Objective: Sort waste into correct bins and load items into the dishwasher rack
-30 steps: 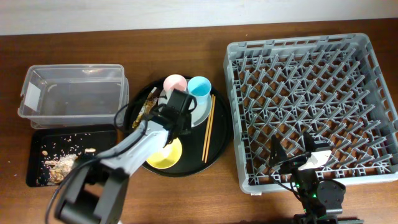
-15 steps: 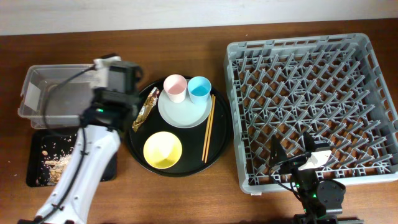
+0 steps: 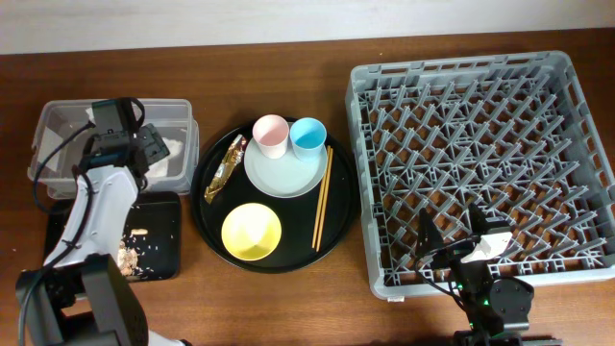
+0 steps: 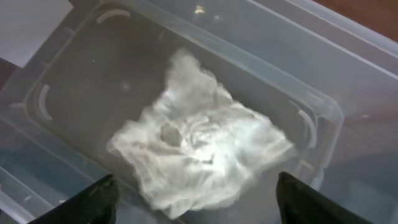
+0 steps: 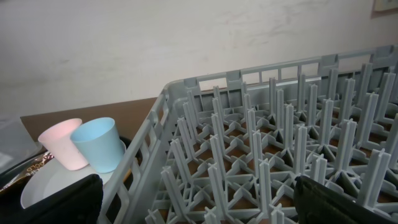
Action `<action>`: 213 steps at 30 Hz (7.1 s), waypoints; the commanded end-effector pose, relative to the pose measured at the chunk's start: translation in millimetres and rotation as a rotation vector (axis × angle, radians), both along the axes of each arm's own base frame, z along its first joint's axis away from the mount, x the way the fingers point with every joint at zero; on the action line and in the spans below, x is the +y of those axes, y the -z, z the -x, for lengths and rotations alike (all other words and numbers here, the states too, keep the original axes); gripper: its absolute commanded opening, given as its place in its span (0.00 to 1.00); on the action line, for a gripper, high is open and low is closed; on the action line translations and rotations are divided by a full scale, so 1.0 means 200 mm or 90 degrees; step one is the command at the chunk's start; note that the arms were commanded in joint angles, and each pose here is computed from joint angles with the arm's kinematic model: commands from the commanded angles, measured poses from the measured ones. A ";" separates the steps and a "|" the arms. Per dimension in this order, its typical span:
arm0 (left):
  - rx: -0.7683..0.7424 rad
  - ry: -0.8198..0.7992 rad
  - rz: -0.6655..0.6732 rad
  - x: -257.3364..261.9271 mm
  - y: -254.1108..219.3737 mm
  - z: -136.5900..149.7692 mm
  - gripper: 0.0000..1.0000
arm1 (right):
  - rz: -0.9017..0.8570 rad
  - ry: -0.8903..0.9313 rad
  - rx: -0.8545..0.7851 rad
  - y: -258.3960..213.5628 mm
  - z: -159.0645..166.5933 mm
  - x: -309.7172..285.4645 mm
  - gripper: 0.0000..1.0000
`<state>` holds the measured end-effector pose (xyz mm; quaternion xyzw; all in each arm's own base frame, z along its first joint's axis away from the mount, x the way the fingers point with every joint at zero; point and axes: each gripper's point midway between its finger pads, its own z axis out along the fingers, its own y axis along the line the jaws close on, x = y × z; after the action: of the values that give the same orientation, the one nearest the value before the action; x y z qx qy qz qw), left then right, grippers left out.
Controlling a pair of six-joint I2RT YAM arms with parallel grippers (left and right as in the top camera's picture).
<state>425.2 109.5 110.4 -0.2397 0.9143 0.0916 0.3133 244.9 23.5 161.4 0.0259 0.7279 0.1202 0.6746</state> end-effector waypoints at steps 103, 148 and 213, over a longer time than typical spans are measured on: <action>-0.178 -0.004 0.315 -0.15 -0.46 -0.02 0.69 | 0.002 0.000 0.002 0.01 0.00 0.00 0.98; -0.040 0.202 0.313 -0.71 -0.54 0.35 0.99 | -0.079 -0.062 0.004 -0.27 0.08 0.09 0.99; -0.040 0.202 0.313 -0.71 -0.54 0.35 0.99 | 0.518 -0.417 0.365 0.31 -0.92 1.28 0.34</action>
<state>354.9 -33.2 215.7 -0.1703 0.9252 -0.1936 0.2784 425.3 276.0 102.0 -0.4279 0.8390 0.0183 0.3357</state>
